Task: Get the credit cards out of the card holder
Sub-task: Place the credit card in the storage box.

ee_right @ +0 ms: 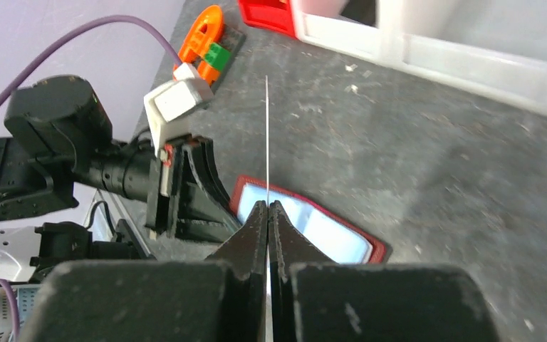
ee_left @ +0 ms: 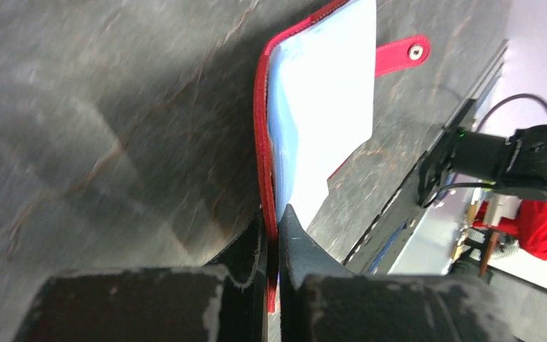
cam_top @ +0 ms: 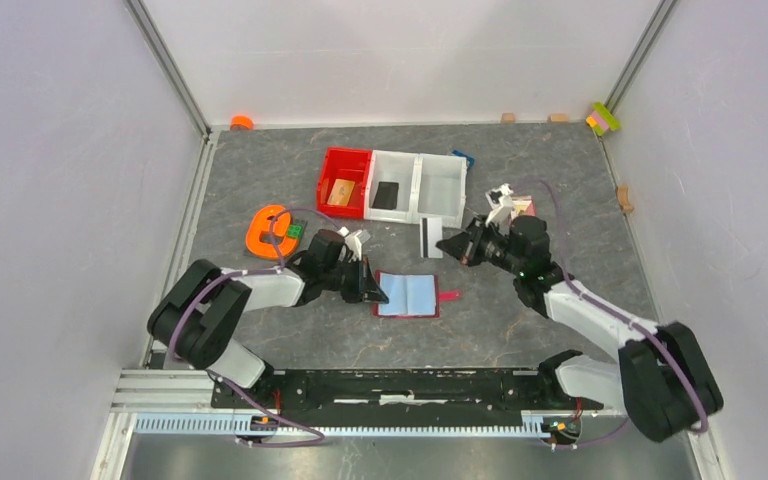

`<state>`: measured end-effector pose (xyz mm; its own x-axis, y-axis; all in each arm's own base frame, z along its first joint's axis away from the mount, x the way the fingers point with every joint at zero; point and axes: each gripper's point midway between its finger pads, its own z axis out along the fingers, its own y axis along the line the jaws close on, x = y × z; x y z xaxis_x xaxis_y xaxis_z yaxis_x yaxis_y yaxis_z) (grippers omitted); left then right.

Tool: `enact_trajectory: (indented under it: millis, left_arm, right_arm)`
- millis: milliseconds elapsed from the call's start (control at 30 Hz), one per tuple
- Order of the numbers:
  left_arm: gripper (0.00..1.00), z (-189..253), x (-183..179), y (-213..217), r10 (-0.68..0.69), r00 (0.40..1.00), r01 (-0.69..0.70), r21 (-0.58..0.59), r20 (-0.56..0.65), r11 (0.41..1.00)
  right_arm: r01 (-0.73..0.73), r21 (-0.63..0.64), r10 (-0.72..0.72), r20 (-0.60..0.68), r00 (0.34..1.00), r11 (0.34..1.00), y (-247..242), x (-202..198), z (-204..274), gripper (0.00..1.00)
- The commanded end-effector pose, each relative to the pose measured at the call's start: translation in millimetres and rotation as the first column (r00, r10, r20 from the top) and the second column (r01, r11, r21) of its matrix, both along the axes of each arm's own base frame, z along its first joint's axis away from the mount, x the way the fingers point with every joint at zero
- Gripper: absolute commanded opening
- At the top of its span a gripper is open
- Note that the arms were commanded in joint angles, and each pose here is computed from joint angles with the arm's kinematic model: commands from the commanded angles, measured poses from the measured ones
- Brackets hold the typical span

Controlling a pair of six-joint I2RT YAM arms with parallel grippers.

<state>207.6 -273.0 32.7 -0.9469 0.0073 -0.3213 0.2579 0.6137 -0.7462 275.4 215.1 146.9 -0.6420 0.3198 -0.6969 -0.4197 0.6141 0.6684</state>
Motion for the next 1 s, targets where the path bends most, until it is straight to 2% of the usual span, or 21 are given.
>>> enact_trajectory:
  millis: [0, 200, 367, 600, 733, 967]
  left_arm:
    - [0.02, -5.6, -2.1, 29.3, 0.041, 0.994, -0.054, 0.129, 0.102, 0.990]
    - [0.02, 6.4, 2.3, 56.7, 0.092, 0.965, -0.143, 0.199, 0.244, 0.970]
    - [0.03, 19.7, 0.1, 57.7, 0.099, 0.948, -0.150, 0.151, 0.301, 0.977]
    - [0.05, 17.2, 5.2, 66.0, 0.146, 0.939, -0.208, 0.176, 0.313, 0.962]
    - [0.04, 13.1, 5.2, 63.7, 0.128, 0.949, -0.189, 0.194, 0.289, 0.963]
    - [0.03, 19.1, 6.3, 60.2, 0.120, 0.942, -0.179, 0.168, 0.312, 0.969]
  right_arm:
    - [-0.025, 0.071, 0.015, 0.132, 0.991, 0.997, 39.7, 29.7, 52.0, 0.00]
    - [0.004, 0.073, -0.015, 0.145, 0.989, 0.997, 83.7, 70.4, 72.6, 0.00]
    - [0.041, 0.066, -0.051, 0.173, 0.984, 0.997, 96.6, 98.0, 82.7, 0.00]
    - [0.183, -0.113, -0.155, 0.222, 0.963, 0.977, 74.9, 130.3, 76.1, 0.00]
    - [0.249, -0.235, -0.207, 0.190, 0.960, 0.940, 54.9, 146.4, 53.2, 0.00]
    - [0.299, -0.284, -0.266, 0.152, 0.952, 0.911, 31.8, 163.7, 27.2, 0.00]
